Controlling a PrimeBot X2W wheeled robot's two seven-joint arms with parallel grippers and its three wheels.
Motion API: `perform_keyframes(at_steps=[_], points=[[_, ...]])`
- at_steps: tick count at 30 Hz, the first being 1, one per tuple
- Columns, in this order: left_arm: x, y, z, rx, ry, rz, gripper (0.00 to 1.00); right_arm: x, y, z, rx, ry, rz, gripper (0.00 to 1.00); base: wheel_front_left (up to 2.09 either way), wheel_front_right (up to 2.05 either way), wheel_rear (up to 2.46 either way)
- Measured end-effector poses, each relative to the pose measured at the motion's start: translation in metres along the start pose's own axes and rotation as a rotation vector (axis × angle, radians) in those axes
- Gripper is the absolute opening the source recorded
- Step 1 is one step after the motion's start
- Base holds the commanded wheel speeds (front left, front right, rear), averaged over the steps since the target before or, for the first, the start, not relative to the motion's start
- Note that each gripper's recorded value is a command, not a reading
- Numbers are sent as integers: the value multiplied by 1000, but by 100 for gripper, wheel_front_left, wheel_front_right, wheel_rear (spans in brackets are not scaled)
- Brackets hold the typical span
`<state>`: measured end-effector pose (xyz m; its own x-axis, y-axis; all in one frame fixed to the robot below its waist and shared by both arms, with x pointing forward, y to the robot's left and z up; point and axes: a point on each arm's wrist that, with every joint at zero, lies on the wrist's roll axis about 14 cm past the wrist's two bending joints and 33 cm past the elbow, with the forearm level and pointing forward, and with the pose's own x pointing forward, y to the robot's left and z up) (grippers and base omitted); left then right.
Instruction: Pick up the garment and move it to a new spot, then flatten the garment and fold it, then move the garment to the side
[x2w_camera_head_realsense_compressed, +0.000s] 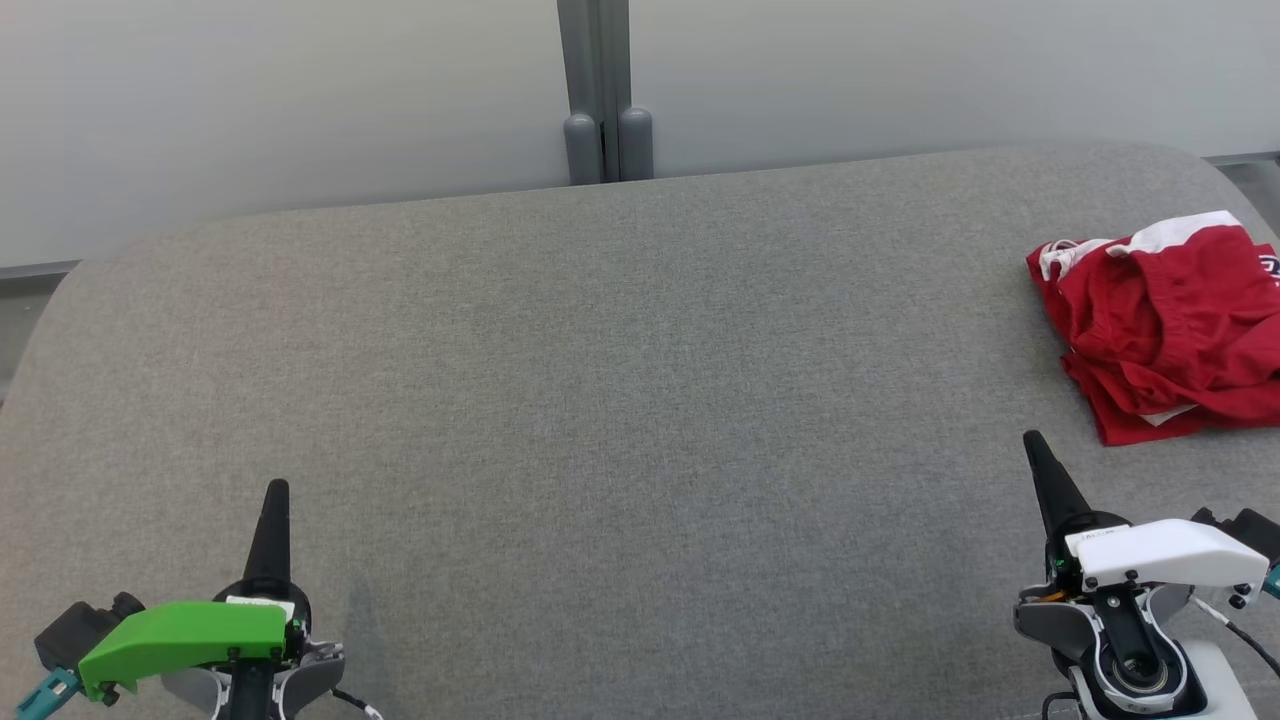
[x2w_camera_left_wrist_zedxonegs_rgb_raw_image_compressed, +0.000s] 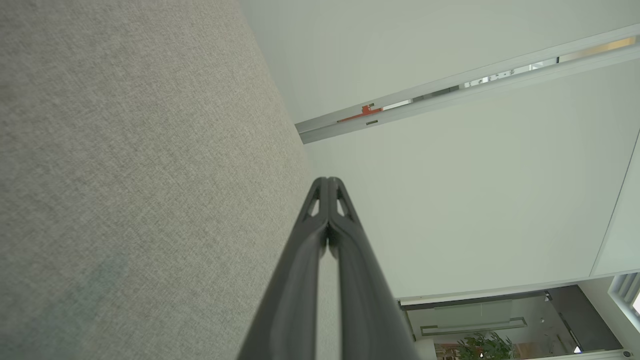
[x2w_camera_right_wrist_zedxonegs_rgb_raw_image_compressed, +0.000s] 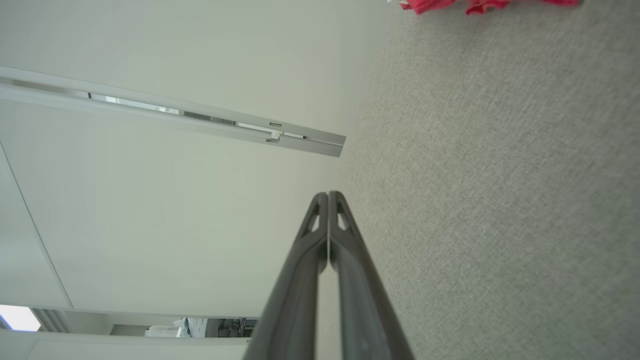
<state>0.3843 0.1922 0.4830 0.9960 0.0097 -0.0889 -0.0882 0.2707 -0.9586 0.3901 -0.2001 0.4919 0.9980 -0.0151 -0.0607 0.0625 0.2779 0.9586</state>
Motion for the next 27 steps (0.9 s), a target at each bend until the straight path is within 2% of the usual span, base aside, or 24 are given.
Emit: perform_keyframes(at_steps=[27], points=[[1, -11, 7, -197, 4, -46, 0, -1, 10, 2, 201, 5, 39, 0, 0, 0, 0]])
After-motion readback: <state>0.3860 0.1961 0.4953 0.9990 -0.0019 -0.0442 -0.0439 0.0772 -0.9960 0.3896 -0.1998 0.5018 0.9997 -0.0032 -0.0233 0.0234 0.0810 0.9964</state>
